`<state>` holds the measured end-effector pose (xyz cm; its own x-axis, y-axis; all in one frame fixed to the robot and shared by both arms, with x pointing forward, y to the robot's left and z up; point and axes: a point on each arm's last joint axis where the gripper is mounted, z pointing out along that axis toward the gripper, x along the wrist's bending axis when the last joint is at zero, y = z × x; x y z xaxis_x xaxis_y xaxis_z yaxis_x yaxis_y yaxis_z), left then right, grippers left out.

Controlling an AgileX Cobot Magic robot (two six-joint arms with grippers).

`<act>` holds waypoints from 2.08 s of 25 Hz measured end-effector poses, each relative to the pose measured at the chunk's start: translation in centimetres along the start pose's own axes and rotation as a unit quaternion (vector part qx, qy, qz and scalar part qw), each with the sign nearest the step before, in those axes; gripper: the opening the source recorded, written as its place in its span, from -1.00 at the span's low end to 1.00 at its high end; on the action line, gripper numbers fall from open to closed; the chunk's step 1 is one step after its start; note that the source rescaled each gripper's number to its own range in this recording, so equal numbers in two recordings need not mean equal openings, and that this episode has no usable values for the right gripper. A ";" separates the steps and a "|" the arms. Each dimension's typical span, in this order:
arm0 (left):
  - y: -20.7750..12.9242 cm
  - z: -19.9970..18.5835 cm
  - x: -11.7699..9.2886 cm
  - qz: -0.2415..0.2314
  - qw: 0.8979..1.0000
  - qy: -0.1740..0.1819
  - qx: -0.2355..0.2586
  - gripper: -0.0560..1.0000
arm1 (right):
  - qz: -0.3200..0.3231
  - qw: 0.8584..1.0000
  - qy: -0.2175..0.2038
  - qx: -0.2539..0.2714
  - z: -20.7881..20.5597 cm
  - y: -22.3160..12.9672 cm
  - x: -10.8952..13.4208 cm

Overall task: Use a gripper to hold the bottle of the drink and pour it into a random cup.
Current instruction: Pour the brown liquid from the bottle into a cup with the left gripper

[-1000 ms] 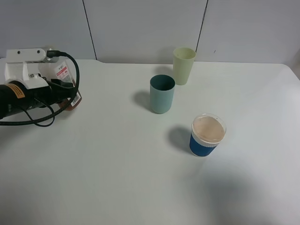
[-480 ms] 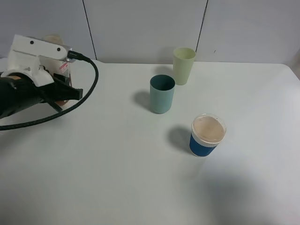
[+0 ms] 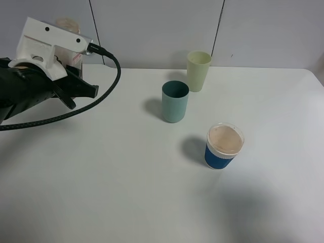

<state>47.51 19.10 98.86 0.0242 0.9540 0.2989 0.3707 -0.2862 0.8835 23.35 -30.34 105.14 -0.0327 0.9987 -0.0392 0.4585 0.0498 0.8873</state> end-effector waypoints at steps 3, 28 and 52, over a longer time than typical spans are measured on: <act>0.3 0.0 0.0 -0.007 1.000 0.003 -0.001 -0.89 | 0.000 1.000 0.000 0.000 0.0 0.0 0.0; 2.8 1.8 -2.6 0.108 0.984 0.112 0.088 -0.89 | 0.000 1.000 0.000 0.000 0.0 0.0 0.0; 2.3 4.4 -11.9 0.267 0.950 0.121 0.106 -0.89 | 0.000 1.000 0.000 0.000 0.0 0.0 0.0</act>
<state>52.20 7.48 95.75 0.0568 0.6221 0.7809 0.5453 -0.6745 0.4977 23.35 -30.34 105.14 -0.0327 0.9987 -0.0392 0.4585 0.0498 0.8873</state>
